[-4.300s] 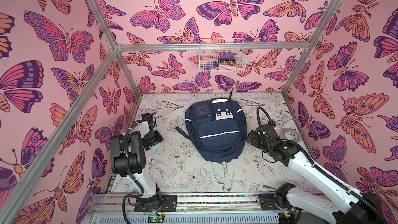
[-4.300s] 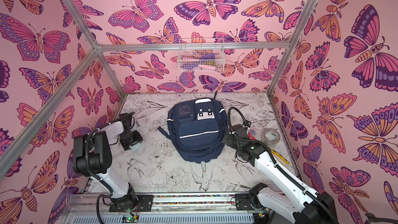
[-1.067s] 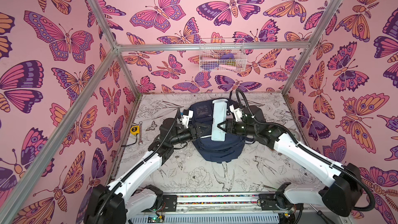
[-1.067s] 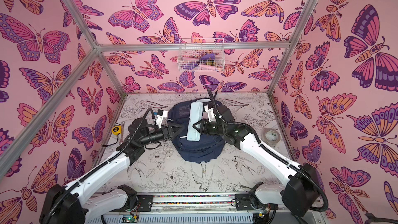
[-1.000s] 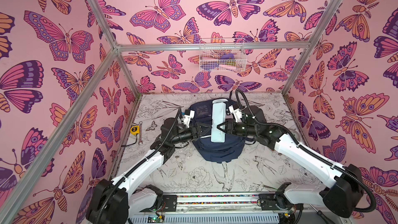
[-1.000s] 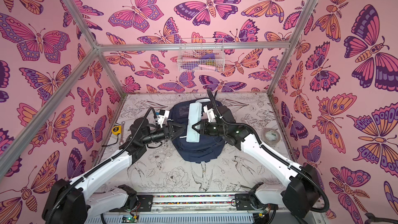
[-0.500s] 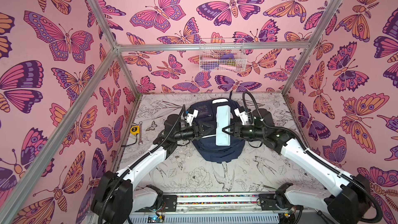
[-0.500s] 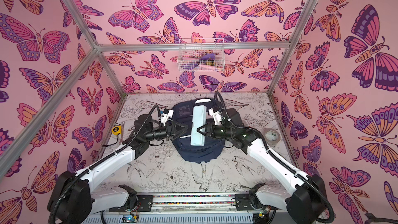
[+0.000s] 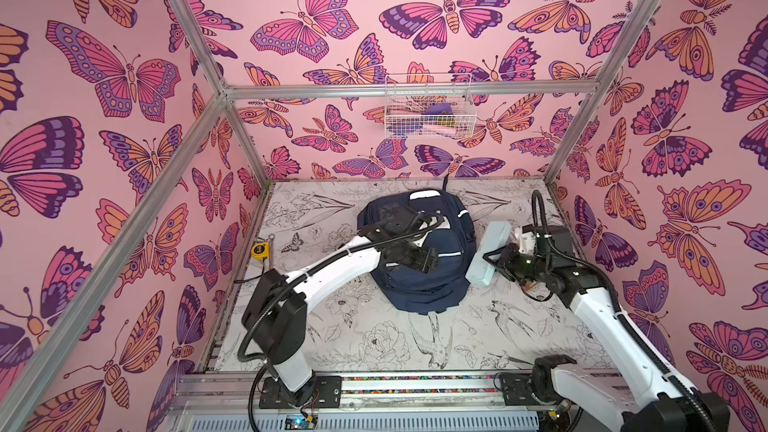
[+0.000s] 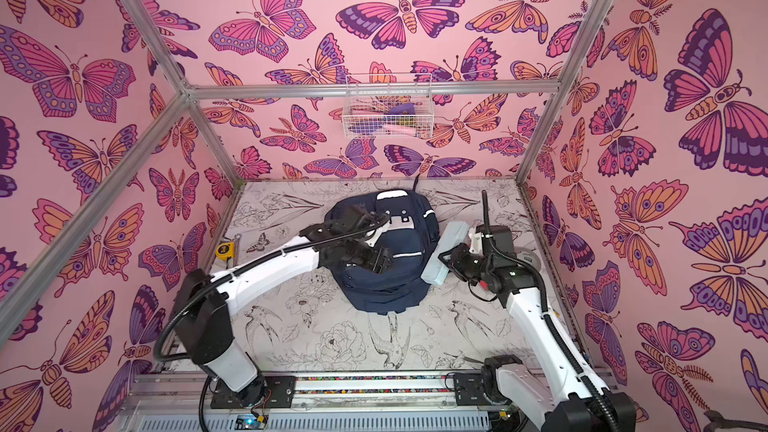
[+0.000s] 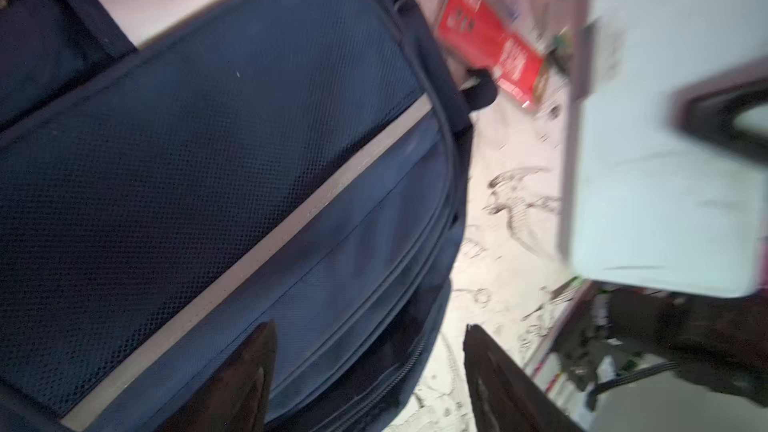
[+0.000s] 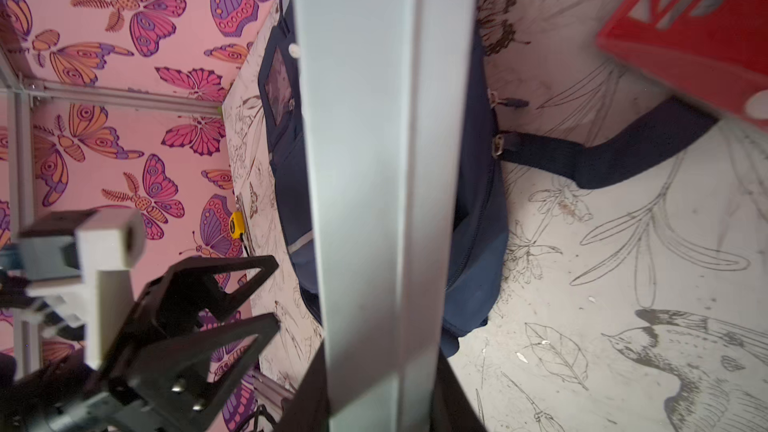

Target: Pack the student bag

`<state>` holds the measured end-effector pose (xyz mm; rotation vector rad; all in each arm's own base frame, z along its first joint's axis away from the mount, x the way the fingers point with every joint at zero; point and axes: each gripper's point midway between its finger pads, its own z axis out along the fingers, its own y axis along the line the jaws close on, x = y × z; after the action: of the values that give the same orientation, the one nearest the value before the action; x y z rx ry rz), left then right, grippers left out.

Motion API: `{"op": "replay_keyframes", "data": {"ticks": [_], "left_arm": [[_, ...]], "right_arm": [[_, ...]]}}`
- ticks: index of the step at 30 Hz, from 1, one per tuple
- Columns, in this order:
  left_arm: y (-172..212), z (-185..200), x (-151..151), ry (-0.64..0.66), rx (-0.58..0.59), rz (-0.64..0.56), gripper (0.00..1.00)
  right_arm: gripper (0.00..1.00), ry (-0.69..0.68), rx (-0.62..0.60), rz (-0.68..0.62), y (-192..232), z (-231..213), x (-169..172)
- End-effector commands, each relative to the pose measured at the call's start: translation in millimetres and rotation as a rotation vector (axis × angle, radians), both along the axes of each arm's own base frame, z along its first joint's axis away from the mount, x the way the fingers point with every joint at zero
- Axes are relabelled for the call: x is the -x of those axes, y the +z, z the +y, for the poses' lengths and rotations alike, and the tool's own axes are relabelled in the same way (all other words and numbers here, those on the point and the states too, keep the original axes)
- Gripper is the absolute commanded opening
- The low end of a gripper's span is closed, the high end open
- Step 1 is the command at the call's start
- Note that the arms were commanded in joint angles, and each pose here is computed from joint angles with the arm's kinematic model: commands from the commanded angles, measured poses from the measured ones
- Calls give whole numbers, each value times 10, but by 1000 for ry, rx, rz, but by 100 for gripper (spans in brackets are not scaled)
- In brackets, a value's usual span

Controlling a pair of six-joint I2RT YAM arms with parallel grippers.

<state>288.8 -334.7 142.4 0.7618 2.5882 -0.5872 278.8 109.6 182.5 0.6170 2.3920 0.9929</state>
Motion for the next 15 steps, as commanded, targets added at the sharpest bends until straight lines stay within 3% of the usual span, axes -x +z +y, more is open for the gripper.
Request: {"op": "replay_keyframes", "data": {"ticks": [1,12,15], "left_arm": [[-358,394,85,-88,-315,-27,74],[-461,231,58,-170,-389,-80,71],[-497,212,2,-172,-437,-118,66]], "right_arm": [[0,-10,-19,27,-55,-63,60],[0,-16,-27,44,-70,-96,77],[0,-17,-27,43,-57,-100,80]]}}
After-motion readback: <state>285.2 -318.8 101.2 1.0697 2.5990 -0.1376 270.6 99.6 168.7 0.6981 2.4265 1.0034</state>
